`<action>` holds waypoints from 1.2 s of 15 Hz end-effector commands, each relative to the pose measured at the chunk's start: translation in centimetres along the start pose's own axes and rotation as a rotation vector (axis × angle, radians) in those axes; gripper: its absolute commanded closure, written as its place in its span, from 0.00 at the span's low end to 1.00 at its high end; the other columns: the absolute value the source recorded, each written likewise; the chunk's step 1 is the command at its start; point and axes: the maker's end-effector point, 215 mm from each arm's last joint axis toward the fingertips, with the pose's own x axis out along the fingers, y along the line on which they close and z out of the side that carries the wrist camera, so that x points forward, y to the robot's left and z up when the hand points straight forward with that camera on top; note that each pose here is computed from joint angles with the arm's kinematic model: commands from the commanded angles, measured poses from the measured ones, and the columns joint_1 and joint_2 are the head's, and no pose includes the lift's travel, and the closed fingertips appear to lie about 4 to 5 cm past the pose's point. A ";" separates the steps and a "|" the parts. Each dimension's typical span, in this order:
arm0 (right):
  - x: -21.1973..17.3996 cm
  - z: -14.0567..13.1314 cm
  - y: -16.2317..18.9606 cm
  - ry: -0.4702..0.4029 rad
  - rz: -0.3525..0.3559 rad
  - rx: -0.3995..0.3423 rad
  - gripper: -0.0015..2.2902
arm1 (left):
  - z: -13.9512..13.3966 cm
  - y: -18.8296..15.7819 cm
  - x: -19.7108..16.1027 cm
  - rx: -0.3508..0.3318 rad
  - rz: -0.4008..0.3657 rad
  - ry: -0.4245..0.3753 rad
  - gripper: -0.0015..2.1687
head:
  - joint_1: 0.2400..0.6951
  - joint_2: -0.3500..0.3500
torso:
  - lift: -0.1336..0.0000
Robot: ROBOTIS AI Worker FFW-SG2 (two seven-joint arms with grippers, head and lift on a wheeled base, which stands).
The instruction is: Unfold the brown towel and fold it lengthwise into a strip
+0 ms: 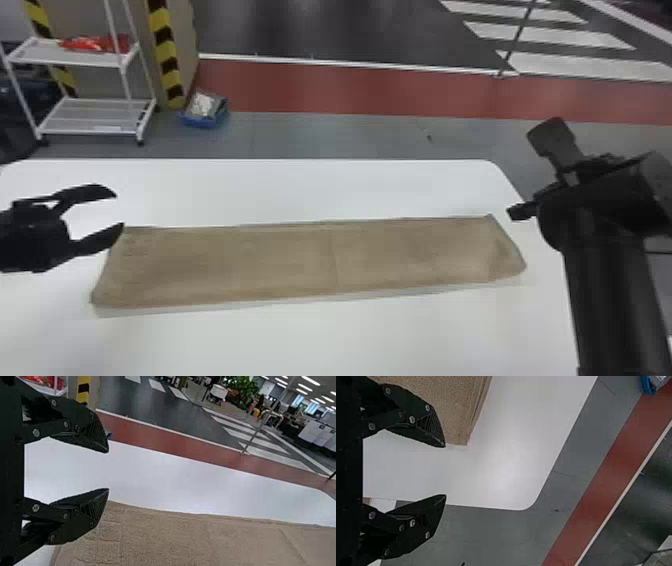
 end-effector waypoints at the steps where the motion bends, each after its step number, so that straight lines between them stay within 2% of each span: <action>1: -0.4 -0.3 -0.3 -0.030 -0.003 0.059 0.02 | -0.6 0.7 -0.9 -0.038 0.037 -0.008 0.05 | 1.00 0.28 | 0.10; 3: -2.6 -0.7 1.0 -0.099 0.040 0.212 0.03 | -1.3 2.6 -2.9 -0.119 0.116 -0.048 0.05 | 1.00 0.28 | 0.10; 4: -4.4 -1.1 3.3 -0.150 0.078 0.297 0.03 | -1.1 4.3 -4.6 -0.202 0.186 -0.111 0.05 | 1.00 0.29 | 0.10; 6: -7.8 -1.9 7.5 -0.228 0.092 0.378 0.03 | -0.3 5.7 -6.9 -0.392 0.288 -0.232 0.05 | 1.00 0.33 | 0.10; 7: -9.7 -2.2 9.0 -0.271 0.084 0.404 0.03 | -0.3 6.1 -7.7 -0.524 0.333 -0.281 0.05 | 1.00 0.35 | 0.10; 8: -11.1 -2.9 9.4 -0.291 0.053 0.396 0.03 | -0.8 6.0 -8.2 -0.683 0.363 -0.324 0.05 | 1.00 0.38 | 0.10; 9: -12.5 -3.7 10.5 -0.303 0.014 0.367 0.03 | -1.0 5.2 -8.3 -0.877 0.380 -0.386 0.05 | 1.00 0.41 | 0.10; 10: -13.2 -4.6 12.1 -0.313 -0.041 0.321 0.04 | -0.2 4.7 -8.8 -0.987 0.398 -0.449 0.05 | 1.00 0.44 | 0.10; 11: -13.8 -4.1 13.8 -0.374 -0.098 0.261 0.04 | 0.4 3.9 -9.5 -1.033 0.438 -0.465 0.05 | 1.00 0.45 | 0.10; 13: -16.4 -0.5 16.7 -0.554 -0.177 0.182 0.04 | 1.4 1.8 -9.5 -1.137 0.480 -0.456 0.05 | 1.00 0.47 | 0.10; 14: -18.0 1.3 18.6 -0.681 -0.163 0.191 0.04 | 1.5 0.3 -8.9 -1.215 0.466 -0.439 0.05 | 1.00 0.49 | 0.10; 15: -18.9 2.0 20.4 -0.752 -0.120 0.212 0.04 | 2.0 -0.9 -8.6 -1.261 0.448 -0.434 0.05 | 1.00 0.52 | 0.10; 16: -19.3 1.8 21.8 -0.787 -0.106 0.224 0.04 | 2.6 -2.2 -8.6 -1.289 0.451 -0.422 0.05 | 1.00 0.59 | 0.10; 18: -19.0 1.0 22.7 -0.815 -0.154 0.248 0.04 | 2.6 -4.6 -9.5 -1.325 0.472 -0.366 0.05 | 1.00 0.63 | 0.10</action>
